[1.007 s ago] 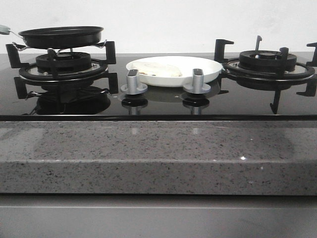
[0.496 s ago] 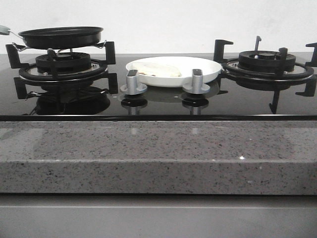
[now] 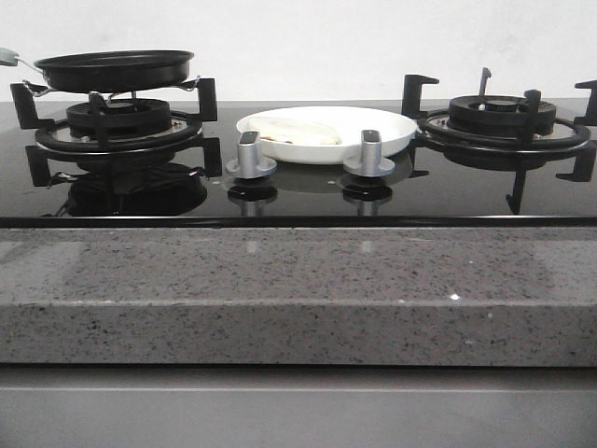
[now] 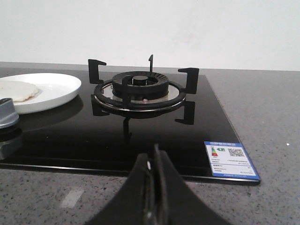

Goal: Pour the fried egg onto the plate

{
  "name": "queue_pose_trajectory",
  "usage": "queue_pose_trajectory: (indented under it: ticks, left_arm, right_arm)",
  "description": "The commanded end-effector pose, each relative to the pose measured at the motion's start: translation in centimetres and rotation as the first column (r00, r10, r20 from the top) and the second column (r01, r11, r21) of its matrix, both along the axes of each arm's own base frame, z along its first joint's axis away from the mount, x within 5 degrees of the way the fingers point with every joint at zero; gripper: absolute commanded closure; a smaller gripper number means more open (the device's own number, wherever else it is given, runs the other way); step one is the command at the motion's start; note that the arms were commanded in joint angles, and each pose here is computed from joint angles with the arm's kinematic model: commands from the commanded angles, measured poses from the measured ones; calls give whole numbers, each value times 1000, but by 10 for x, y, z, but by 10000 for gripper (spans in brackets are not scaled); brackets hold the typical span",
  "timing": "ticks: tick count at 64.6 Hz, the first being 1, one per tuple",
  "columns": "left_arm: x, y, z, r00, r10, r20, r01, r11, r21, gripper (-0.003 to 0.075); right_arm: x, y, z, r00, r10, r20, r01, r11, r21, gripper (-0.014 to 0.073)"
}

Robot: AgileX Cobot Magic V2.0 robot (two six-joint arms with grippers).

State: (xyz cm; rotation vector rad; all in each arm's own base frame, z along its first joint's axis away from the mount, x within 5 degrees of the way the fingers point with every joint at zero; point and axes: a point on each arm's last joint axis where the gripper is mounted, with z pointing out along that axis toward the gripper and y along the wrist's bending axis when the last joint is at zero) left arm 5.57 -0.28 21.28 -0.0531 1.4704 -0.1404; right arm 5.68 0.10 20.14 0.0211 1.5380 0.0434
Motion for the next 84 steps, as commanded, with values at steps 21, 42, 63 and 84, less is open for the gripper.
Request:
queue_pose_trajectory:
  ticks: [21, 42, 63, 84]
  left_arm:
    - [-2, 0, 6, 996, 1, 92, 0, 1000, -14, 739]
    - [-2, 0, 6, 996, 1, 92, 0, 1000, -14, 739]
    - [-2, 0, 6, 996, 1, 92, 0, 1000, -14, 739]
    - [-2, 0, 6, 996, 1, 92, 0, 1000, -14, 739]
  right_arm:
    - [-3, -1, 10, 993, -16, 114, 19, 999, -26, 662]
    - [-3, 0, 11, 993, -5, 115, 5, 1000, 1, 662]
    - [-3, -4, 11, 990, -74, 116, 72, 997, 25, 662]
    - [-3, -4, 11, 990, -74, 119, 72, 997, 25, 662]
